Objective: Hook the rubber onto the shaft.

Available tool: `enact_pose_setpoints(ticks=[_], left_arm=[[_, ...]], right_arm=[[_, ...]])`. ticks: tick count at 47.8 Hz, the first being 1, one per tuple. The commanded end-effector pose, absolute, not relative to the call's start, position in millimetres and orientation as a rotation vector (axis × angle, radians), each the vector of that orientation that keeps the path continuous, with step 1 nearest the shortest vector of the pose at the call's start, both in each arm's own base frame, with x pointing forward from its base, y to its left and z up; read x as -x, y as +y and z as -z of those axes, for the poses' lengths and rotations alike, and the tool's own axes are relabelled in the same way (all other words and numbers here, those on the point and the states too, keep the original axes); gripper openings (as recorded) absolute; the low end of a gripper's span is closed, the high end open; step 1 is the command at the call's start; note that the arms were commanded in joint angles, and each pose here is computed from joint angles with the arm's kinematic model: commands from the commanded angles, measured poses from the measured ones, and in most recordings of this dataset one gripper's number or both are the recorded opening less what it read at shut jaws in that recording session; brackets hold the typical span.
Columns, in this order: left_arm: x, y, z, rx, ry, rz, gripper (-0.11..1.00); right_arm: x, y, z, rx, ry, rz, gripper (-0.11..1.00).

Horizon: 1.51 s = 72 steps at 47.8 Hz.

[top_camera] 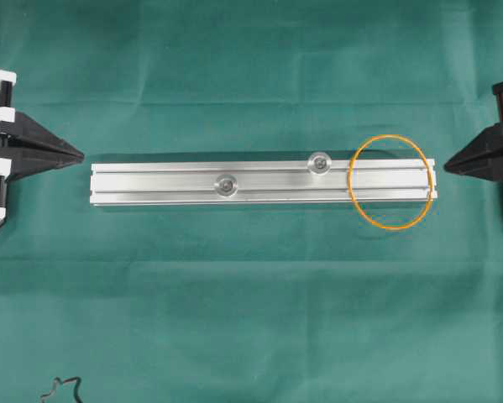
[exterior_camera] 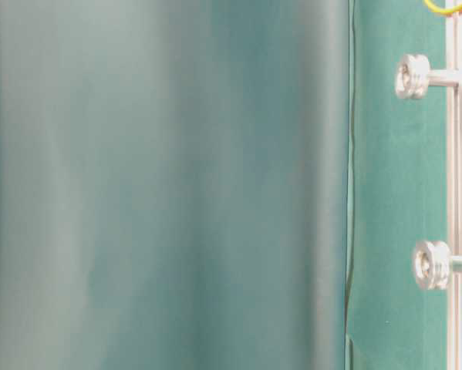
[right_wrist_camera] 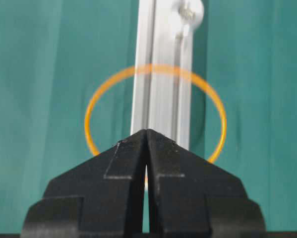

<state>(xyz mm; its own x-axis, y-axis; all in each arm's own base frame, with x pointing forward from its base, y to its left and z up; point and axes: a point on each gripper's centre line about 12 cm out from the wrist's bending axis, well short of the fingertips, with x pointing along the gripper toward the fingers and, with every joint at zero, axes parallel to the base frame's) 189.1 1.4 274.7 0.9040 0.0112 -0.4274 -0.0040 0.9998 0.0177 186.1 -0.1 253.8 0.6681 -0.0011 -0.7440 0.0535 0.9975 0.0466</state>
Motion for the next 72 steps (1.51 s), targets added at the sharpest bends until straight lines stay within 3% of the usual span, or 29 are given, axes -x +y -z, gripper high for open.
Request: enact_pose_setpoints(ticks=[1,16,57,62,72], left_arm=[[-192.1,1.2,-286.5,-0.017,0.413,-0.007,0.0],[-192.9,1.2,-287.8,-0.017,0.411,-0.007,0.0],[-194.1,1.2,-290.7,-0.017,0.406,-0.007,0.0],[-194.1,1.2,-290.7,-0.017,0.406,-0.007,0.0],[-194.1,1.2,-290.7,-0.018,0.406,-0.007,0.0]], right_arm=[[-185.7,-0.3,-260.1,-0.071,0.882,0.035,0.03],[-178.8,-0.6,-251.2,-0.065,1.053,0.042,0.03],[-178.3,-2.3,-248.9,-0.048,1.093,0.051,0.04],[-178.5,-2.1,-248.6,-0.05,1.094,0.05,0.16],[-177.7,-2.3,-249.1,-0.048,1.099,0.051,0.76]])
